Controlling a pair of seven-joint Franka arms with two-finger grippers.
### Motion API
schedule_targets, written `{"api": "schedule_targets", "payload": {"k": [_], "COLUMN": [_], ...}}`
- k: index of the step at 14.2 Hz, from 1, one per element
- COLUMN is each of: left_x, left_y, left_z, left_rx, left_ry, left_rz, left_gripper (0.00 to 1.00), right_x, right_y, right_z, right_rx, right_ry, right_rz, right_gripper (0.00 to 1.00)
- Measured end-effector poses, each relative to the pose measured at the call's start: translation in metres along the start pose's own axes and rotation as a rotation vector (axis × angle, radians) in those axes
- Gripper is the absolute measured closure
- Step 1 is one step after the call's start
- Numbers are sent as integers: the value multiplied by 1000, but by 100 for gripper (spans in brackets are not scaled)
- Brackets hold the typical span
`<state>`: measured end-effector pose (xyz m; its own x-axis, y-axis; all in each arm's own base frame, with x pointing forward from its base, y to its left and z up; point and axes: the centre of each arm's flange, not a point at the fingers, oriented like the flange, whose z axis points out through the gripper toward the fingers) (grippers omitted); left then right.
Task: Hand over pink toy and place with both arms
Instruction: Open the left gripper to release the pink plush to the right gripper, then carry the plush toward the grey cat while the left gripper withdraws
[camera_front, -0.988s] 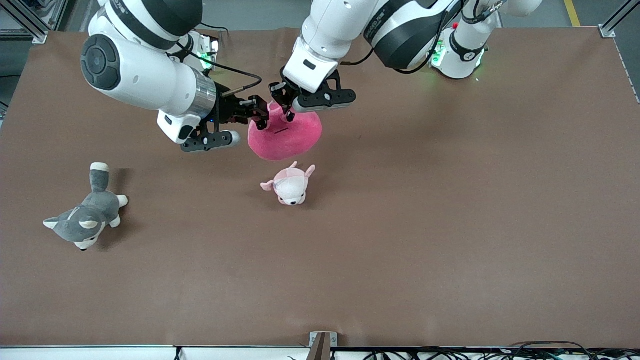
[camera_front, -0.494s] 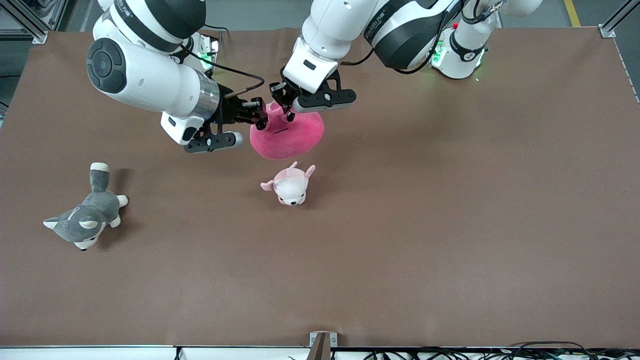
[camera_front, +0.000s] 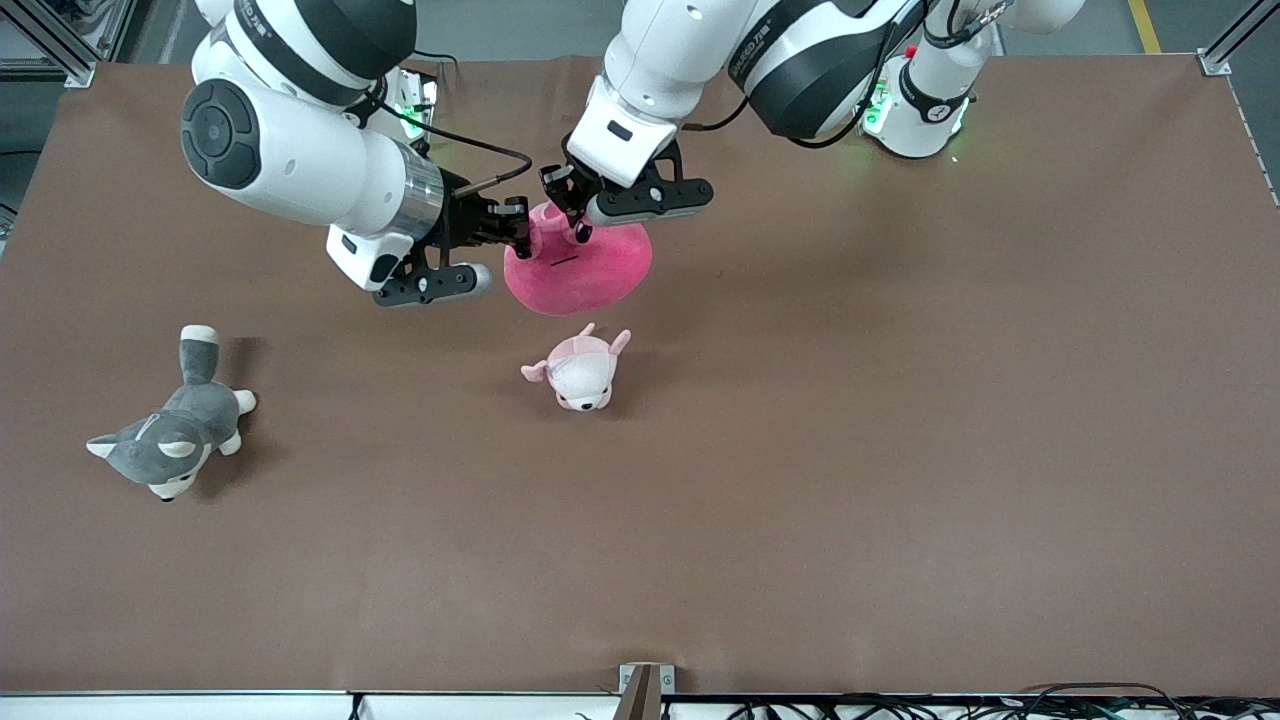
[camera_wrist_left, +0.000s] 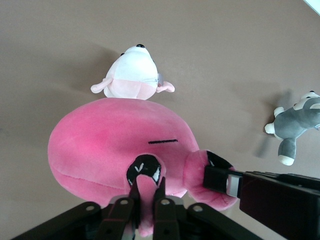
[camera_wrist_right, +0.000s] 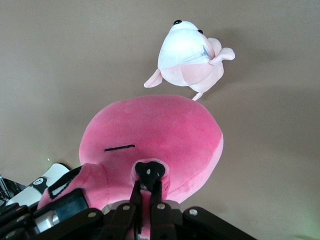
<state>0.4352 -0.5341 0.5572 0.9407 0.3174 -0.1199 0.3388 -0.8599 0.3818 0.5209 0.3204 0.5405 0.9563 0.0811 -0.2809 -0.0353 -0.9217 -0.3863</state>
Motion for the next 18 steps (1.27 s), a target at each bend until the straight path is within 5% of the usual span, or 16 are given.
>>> {"api": "schedule_targets", "payload": {"k": [4, 8, 14, 18], "left_x": [0, -4, 57, 128], "left_y": [0, -17, -102, -167], "left_z": [-20, -67, -176, -209], "left_rx": [5, 113, 307, 376], "left_ry": [40, 130, 148, 111], "left_rz": [19, 91, 179, 239], "left_gripper": [42, 3, 0, 0], "right_x": [5, 18, 48, 99], "right_y": [13, 65, 174, 267], "right_z": [-6, -46, -95, -63], "right_rx": [-6, -1, 31, 68], "right_ry": [-5, -23, 15, -26], "right_rz": [-1, -24, -135, -102], "right_gripper": [91, 91, 91, 91]}}
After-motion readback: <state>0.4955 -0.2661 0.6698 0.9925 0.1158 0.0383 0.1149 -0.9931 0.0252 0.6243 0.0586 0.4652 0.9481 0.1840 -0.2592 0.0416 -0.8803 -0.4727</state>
